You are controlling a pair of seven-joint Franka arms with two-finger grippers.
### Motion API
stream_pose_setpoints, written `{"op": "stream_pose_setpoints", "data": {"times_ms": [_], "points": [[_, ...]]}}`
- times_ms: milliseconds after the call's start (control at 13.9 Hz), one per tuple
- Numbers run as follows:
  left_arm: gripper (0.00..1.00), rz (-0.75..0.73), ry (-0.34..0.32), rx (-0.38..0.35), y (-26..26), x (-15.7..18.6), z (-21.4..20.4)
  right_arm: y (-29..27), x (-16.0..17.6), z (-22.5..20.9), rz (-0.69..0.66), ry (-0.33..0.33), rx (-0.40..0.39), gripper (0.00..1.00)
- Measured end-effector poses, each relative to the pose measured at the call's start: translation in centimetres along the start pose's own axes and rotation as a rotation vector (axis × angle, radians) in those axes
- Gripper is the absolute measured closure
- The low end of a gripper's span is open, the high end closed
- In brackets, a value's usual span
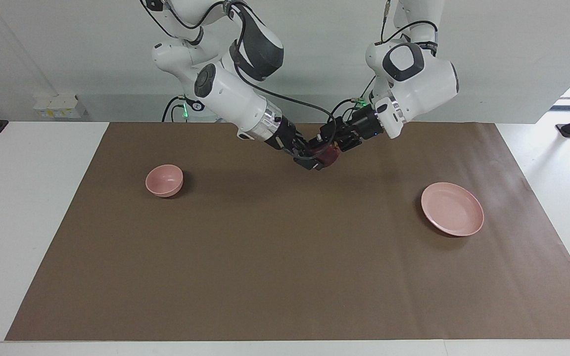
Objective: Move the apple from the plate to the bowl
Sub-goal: 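Grasp the apple with the right gripper and open the left gripper, then carry the apple with the right gripper over the bowl while the left gripper withdraws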
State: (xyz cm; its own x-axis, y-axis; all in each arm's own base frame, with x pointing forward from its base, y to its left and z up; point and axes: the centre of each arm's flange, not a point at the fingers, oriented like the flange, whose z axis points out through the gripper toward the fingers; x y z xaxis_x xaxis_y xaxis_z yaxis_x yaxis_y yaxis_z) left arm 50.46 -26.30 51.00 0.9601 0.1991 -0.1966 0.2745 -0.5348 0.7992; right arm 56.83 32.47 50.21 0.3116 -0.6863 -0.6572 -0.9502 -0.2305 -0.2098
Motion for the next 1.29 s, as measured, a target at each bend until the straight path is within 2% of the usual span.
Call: {"op": "stream_pose_setpoints", "data": {"times_ms": [72, 287, 431, 574, 862, 1077, 1292], "points": [[0.00, -0.002, -0.001, -0.001, 0.1, -0.1, -0.1, 0.0, 0.0, 0.0, 0.001, 0.000, -0.003, 0.26], [0.00, -0.002, -0.006, 0.005, -0.1, 0.1, -0.9, 0.1, 1.1, -0.6, 0.018, -0.007, -0.039, 0.26], [0.00, 0.011, 0.002, 0.039, -0.7, 0.7, -1.9, 0.1, 2.8, -2.0, 0.025, -0.008, -0.069, 0.26], [0.00, 0.025, 0.023, 0.094, -1.4, 1.5, -3.7, 0.1, 4.8, -4.3, 0.004, 0.043, -0.102, 0.26], [0.00, 0.064, 0.074, 0.311, -2.5, 3.3, -8.6, 1.1, 7.1, -9.7, -0.161, 0.163, -0.173, 0.26], [0.00, 0.128, 0.123, 0.527, -3.4, 3.9, -10.0, 1.7, 8.4, -13.3, -0.339, 0.278, -0.243, 0.26], [0.00, 0.215, 0.155, 0.736, -4.4, 4.3, -10.7, 1.9, 9.3, -15.2, -0.523, 0.371, -0.327, 0.26]]}}
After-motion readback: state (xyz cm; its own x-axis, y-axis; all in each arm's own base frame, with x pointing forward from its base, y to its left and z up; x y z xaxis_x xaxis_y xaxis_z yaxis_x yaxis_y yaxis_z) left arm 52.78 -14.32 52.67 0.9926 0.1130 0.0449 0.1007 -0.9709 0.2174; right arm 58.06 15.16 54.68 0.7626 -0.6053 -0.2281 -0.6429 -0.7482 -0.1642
